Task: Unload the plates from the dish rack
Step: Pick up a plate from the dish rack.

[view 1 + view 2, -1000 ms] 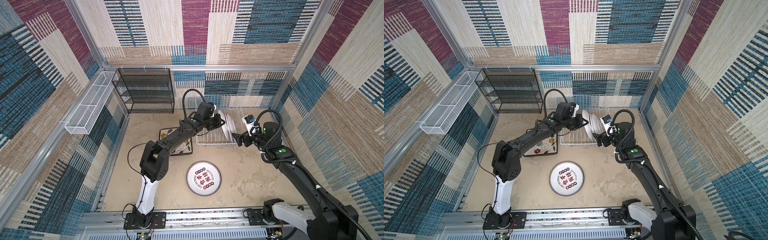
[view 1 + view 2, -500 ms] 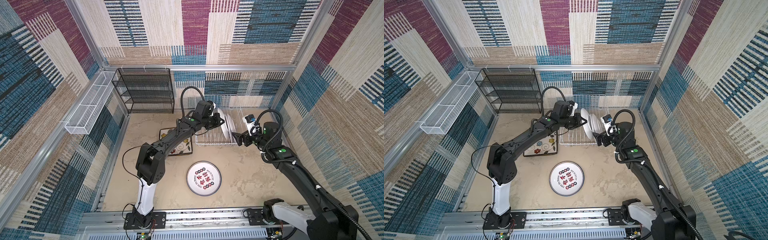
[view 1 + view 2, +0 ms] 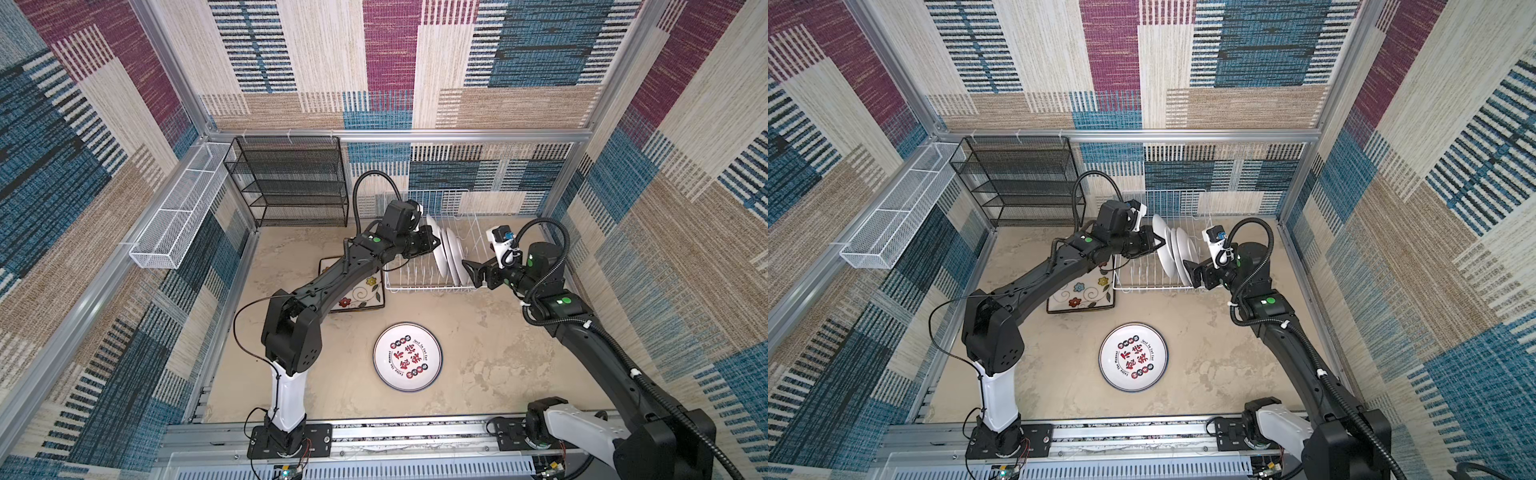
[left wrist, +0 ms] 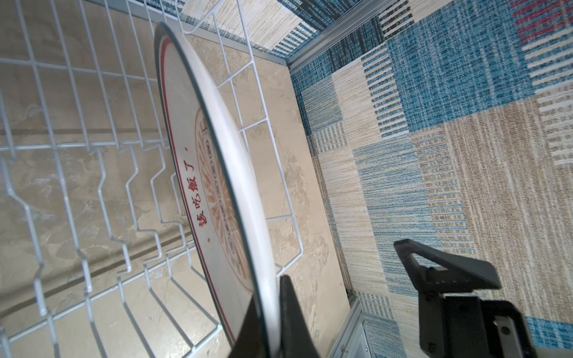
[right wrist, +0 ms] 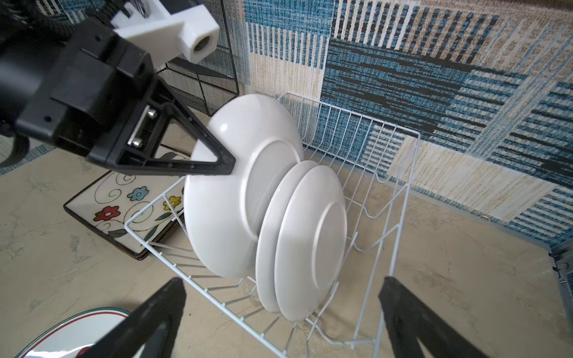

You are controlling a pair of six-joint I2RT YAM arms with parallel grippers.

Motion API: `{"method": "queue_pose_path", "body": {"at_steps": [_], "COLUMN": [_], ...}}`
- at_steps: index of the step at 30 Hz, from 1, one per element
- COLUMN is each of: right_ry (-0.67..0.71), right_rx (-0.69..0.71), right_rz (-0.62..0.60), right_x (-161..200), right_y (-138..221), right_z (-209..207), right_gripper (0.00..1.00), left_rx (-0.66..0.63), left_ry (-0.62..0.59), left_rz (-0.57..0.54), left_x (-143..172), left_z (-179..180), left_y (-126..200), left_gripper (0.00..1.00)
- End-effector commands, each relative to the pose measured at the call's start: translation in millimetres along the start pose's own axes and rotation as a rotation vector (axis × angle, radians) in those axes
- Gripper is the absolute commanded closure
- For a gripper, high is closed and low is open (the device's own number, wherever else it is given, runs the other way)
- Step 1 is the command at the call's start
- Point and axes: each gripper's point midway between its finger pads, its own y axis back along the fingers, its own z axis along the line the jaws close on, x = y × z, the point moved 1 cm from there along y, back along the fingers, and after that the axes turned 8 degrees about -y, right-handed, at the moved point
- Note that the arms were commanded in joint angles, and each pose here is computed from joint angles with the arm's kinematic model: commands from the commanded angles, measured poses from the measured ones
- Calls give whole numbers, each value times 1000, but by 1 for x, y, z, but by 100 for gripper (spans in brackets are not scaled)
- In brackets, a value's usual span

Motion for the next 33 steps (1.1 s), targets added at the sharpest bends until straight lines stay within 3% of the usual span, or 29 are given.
{"method": "queue_pose_path", "body": {"at_steps": [1, 26, 33], "right_ry": [-7, -58, -128], "right_rx": [-19, -86, -108], "right_rz": [-44, -80, -115], "right_x": [-12, -20, -33], "right_y": [0, -4, -4], "right_z": [3, 12, 14], "right_gripper": [0, 0, 0], "left_rx": [31, 57, 32], "left_ry": [-6, -12, -81], "left_rz": [-28, -69, -98], "left_x": [-8, -17, -24], "left_z": [-7, -12, -15], "left_y": [5, 44, 67], "left_gripper": [100, 100, 100]}}
